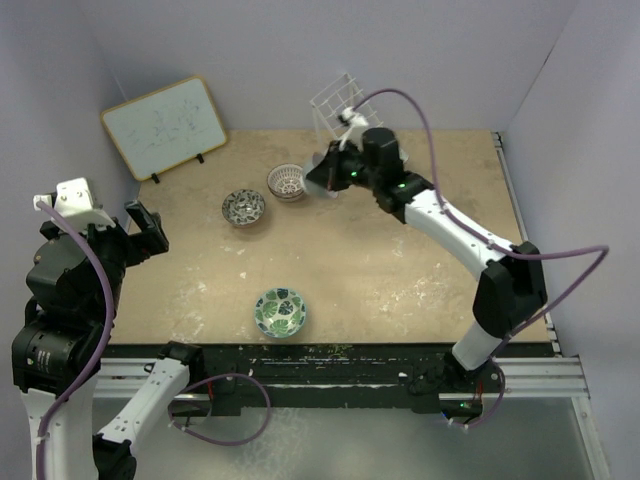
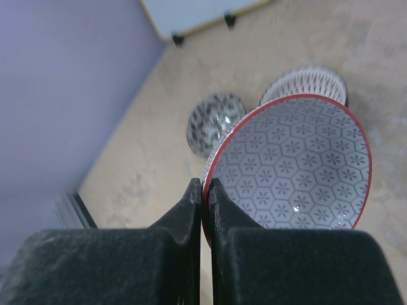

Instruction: Load the bowls into the dish rack

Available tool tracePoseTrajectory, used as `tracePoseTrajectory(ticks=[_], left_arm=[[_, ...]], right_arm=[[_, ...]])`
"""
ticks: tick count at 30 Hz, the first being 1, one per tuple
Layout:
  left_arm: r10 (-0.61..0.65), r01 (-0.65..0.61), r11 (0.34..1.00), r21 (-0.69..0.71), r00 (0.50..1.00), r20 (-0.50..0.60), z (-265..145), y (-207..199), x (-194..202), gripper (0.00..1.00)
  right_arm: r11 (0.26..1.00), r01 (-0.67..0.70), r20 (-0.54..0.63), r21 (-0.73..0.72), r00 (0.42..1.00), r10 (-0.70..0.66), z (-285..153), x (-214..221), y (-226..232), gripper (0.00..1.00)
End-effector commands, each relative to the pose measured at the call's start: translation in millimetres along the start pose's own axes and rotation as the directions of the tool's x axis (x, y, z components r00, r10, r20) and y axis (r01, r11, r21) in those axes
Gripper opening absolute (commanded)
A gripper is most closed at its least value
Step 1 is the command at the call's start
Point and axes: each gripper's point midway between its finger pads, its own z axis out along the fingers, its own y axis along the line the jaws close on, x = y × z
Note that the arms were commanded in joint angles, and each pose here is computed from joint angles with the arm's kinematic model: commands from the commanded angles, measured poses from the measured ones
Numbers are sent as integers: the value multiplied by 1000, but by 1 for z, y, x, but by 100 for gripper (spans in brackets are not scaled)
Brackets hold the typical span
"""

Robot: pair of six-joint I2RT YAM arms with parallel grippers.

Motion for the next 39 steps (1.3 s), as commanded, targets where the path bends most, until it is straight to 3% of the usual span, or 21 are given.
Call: tracePoseTrajectory(ticks=[1,5,12,23,30,33,39], left_arm=[[-21,18,999,49,998,62,4,-13,-26,99],[-15,11,998,64,999,50,9,-18,-25,99],[-8,6,998,62,999,37,9,-18,-22,99],[-8,7,998,62,1000,22,10,-19,-19,99],[-12,11,998,69,1000,18,7,-19,-19,99],[-10,9,998,67,1000,15,6,-18,-18,99],[-5,5,998,65,1000,9,6,-18,-16,99]], right_arm=[[925,-91,200,-368,964,174,-40,-71,42,0],[849,-172,269,-499,901,341,-63,-105,9,0],[691,-164,356,-703,761,543,-103,-140,-41,0],[650,-163,468,-742,568,677,-139,-159,-125,0],[577,-210,467,-789,404,786,-140,-153,-167,0],[579,-213,498,-787,335,800,-143,-154,-180,0],[588,-201,533,-783,269,802,-145,-160,-194,0]])
